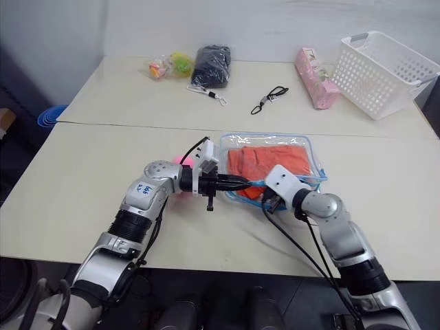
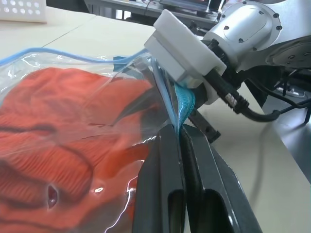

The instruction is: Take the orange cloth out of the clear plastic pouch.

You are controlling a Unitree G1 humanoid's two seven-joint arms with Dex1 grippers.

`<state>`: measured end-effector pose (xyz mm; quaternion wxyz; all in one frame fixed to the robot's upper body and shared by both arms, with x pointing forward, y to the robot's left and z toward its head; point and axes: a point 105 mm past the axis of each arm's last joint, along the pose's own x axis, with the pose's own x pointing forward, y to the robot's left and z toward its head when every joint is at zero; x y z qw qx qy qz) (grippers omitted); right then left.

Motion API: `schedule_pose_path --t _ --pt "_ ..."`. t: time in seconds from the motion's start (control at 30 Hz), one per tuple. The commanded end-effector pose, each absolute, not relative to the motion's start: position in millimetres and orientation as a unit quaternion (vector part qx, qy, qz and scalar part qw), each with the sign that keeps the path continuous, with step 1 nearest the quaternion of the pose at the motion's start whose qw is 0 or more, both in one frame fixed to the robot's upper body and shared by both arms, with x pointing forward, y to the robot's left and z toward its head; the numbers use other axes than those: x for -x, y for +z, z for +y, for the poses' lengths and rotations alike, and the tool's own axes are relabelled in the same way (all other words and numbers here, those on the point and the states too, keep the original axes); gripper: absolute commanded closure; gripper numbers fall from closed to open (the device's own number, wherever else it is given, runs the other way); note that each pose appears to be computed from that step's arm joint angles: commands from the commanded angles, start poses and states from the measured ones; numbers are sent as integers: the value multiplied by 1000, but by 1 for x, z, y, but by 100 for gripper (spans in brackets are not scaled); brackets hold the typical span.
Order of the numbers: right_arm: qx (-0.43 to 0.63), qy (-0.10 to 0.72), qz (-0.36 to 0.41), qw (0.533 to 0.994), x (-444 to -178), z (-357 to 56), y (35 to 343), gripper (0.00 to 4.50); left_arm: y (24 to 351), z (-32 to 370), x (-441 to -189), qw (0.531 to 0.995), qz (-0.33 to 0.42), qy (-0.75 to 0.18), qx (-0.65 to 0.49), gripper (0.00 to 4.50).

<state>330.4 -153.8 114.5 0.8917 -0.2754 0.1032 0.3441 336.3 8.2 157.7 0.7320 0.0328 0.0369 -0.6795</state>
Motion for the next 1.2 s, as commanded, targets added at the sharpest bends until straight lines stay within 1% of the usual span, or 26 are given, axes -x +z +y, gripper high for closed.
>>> schedule_pose_path --t 0.03,0.17,0.23,0.3,0.47,0.6,0.63,0.7,0.8,0.9,0.93,1.0,1.07,1.13,1.2 --pt "220 451 54 863 -302 -135 138 449 170 7 -345 752 27 -659 -5 450" --pt "132 522 34 842 -275 -134 159 449 168 6 -352 770 51 -636 27 450" --pt "99 542 64 832 -261 -139 160 449 164 4 -351 772 60 -632 27 450" --pt "87 555 95 822 -247 -145 159 449 162 4 -350 774 66 -629 27 450" --pt "31 577 128 806 -211 -154 176 449 161 8 -352 782 68 -619 26 450" --pt "-45 561 126 817 -187 -171 204 449 160 17 -354 788 70 -611 23 450" --pt "-61 544 113 829 -186 -179 212 449 160 20 -354 788 71 -611 23 450" --pt "-82 501 94 857 -187 -201 228 449 159 28 -354 791 72 -607 20 450" --pt "-62 443 78 891 -192 -231 246 449 157 37 -354 793 73 -605 15 450" --pt "39 349 12 936 -219 -276 281 449 151 45 -351 790 82 -608 -4 450" --pt "72 302 -17 951 -231 -294 294 449 149 47 -350 788 85 -609 -9 450" --pt "112 257 -45 959 -244 -316 307 449 147 48 -349 786 86 -613 -15 450" --pt "156 209 -64 963 -258 -342 308 449 147 47 -348 783 87 -616 -16 450" --pt "230 168 -71 956 -273 -362 299 449 146 45 -346 779 86 -620 -19 450" --pt "300 164 -29 939 -284 -372 267 449 146 43 -345 777 85 -623 -19 450"
